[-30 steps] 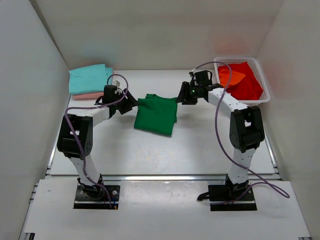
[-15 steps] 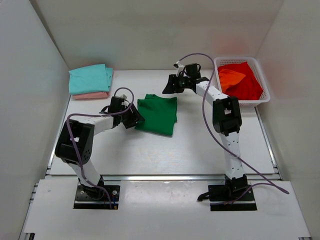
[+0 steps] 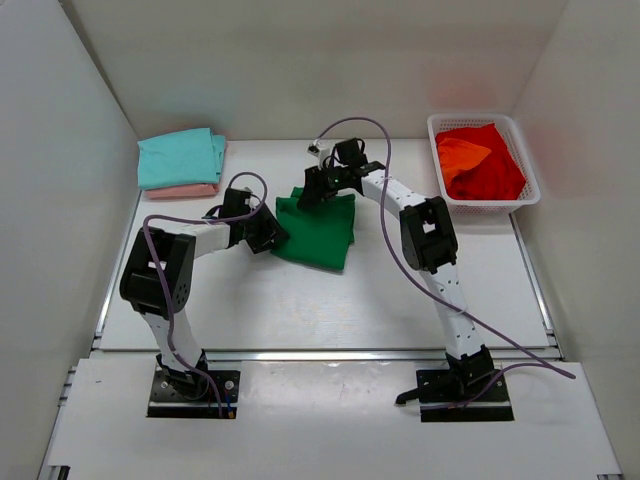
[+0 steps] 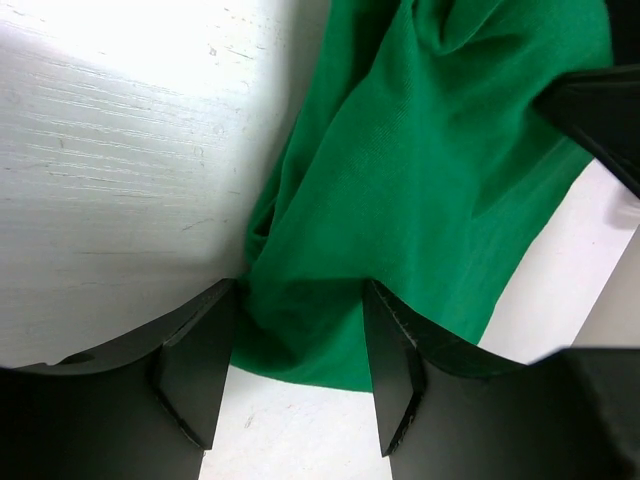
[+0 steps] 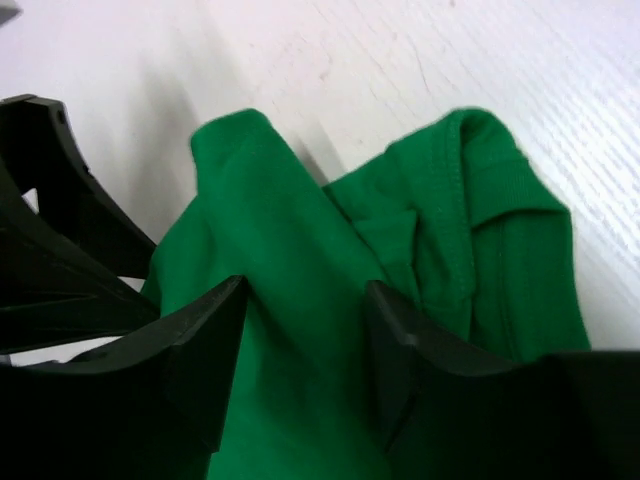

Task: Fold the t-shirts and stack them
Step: Smooth out wrinkles on the folded tshirt

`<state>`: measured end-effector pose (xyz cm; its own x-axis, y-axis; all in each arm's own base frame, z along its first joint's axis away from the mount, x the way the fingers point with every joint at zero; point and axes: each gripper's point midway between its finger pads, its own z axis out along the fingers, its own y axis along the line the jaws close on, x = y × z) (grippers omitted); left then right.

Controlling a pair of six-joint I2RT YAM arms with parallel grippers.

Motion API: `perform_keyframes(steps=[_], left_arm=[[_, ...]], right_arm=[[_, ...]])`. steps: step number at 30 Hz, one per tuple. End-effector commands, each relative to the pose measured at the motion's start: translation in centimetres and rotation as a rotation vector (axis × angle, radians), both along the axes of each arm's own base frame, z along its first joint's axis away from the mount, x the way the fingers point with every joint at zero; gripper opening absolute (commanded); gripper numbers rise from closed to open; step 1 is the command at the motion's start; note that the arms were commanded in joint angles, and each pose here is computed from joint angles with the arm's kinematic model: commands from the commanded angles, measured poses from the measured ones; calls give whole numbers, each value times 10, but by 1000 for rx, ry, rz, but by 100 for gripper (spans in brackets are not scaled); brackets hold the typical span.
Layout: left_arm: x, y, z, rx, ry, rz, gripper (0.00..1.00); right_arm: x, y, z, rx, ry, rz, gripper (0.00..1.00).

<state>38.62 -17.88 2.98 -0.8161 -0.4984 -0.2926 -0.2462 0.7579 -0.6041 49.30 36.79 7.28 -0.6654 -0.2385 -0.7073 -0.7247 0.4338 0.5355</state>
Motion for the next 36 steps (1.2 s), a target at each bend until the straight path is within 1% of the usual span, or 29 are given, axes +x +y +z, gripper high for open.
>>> perform_keyframes(steps=[1,2,3,4,5,7,8,12,13,16,17,18,19,20,22,24,26,27,29,31,33,36], left_arm=[[-6,10,-6,30,17,16,64],[-7,10,-7,27,23,19,64],[-11,13,-11,30,34,24,64],[-8,14,-8,22,26,27,63],[-10,13,-12,27,35,21,64],[-13,10,-12,22,45,14,62],[-14,14,-16,40,50,19,62],[-18,12,-19,44,67,34,59],[-17,13,-18,44,62,32,60],[-21,11,-24,49,84,27,59],[-20,9,-23,40,78,18,60],[-19,8,-22,42,74,19,60],[-20,9,-23,44,79,21,61],[-21,9,-23,39,80,19,60],[-22,7,-26,43,84,17,60],[-23,6,-27,37,95,13,60],[-23,6,-22,29,86,11,59],[-24,8,-20,28,82,18,59],[-20,12,3,2,30,39,60],[-16,17,21,-4,-4,47,61],[-16,27,36,-14,-26,62,60],[-23,30,62,-5,-84,48,60]], right_arm=[[10,-1,5,-21,-48,-5,46],[9,-4,0,-39,-35,-14,42],[8,-3,2,-48,-47,-8,29],[9,-3,-1,-67,-45,-24,9],[11,-9,-4,-90,-42,-47,0],[13,-15,1,-87,-28,-75,0],[15,-14,9,-64,-32,-89,0],[26,-23,29,12,-25,-157,0],[24,-24,35,38,1,-171,0],[27,-26,50,123,19,-196,1],[24,-26,48,136,55,-208,0],[27,-27,50,143,50,-232,0],[28,-26,49,145,77,-269,0],[30,-28,49,152,103,-296,5],[36,-35,42,106,127,-376,0],[40,-34,34,50,126,-405,0],[35,-37,18,-32,167,-418,0],[40,-37,13,-59,150,-413,0],[26,-42,-7,-159,201,-396,0],[15,-47,-18,-228,214,-369,0],[0,-49,-22,-308,190,-332,0],[-25,-58,-27,-456,141,-313,0]])
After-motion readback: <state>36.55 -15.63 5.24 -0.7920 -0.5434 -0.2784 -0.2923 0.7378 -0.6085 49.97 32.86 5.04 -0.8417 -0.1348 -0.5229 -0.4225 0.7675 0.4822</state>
